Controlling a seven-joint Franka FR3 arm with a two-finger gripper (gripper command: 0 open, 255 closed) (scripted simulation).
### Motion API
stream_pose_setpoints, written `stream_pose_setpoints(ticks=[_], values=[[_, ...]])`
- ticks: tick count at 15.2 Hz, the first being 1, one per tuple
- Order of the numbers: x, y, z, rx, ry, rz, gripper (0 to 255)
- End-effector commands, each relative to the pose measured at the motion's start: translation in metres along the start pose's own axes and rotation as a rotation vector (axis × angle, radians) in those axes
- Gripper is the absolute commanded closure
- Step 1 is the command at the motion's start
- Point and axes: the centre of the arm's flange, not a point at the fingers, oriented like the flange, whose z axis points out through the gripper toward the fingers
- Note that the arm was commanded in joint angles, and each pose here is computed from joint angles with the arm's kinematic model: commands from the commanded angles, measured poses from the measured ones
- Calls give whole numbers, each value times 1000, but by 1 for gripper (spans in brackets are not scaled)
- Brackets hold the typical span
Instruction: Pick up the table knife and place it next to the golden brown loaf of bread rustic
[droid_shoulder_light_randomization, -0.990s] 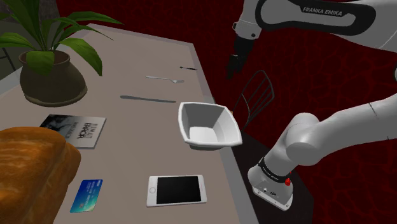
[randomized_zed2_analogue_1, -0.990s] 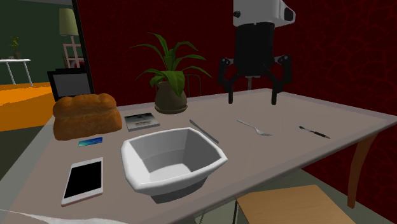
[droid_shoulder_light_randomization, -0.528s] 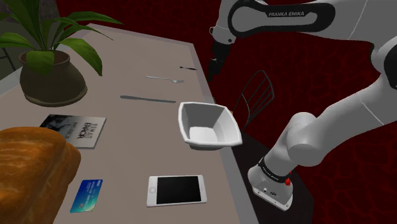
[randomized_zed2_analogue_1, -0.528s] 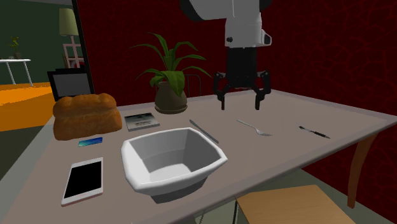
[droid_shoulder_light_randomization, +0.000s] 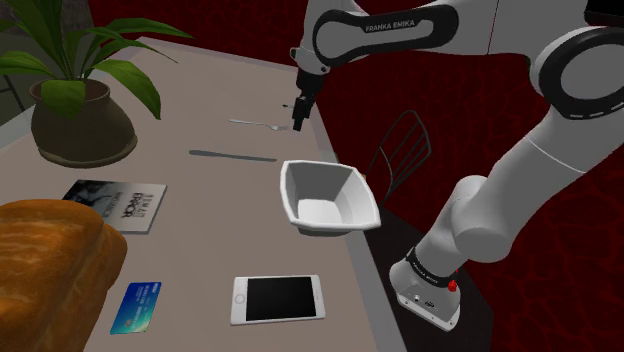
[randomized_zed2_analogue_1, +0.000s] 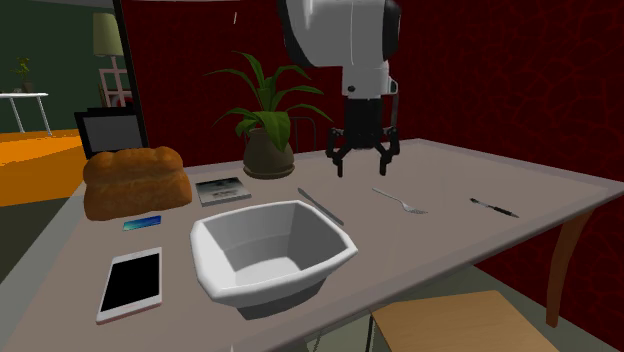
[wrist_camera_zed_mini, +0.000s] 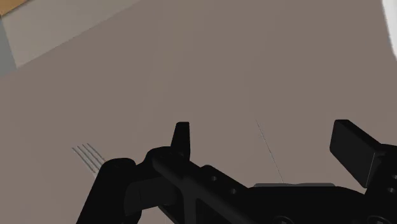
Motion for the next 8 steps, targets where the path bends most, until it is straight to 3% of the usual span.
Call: stream_pose_setpoints(ticks=[1, 8], values=[[22, -8, 13, 3, 8, -49, 0], [99, -35, 48, 14, 33, -214, 0]])
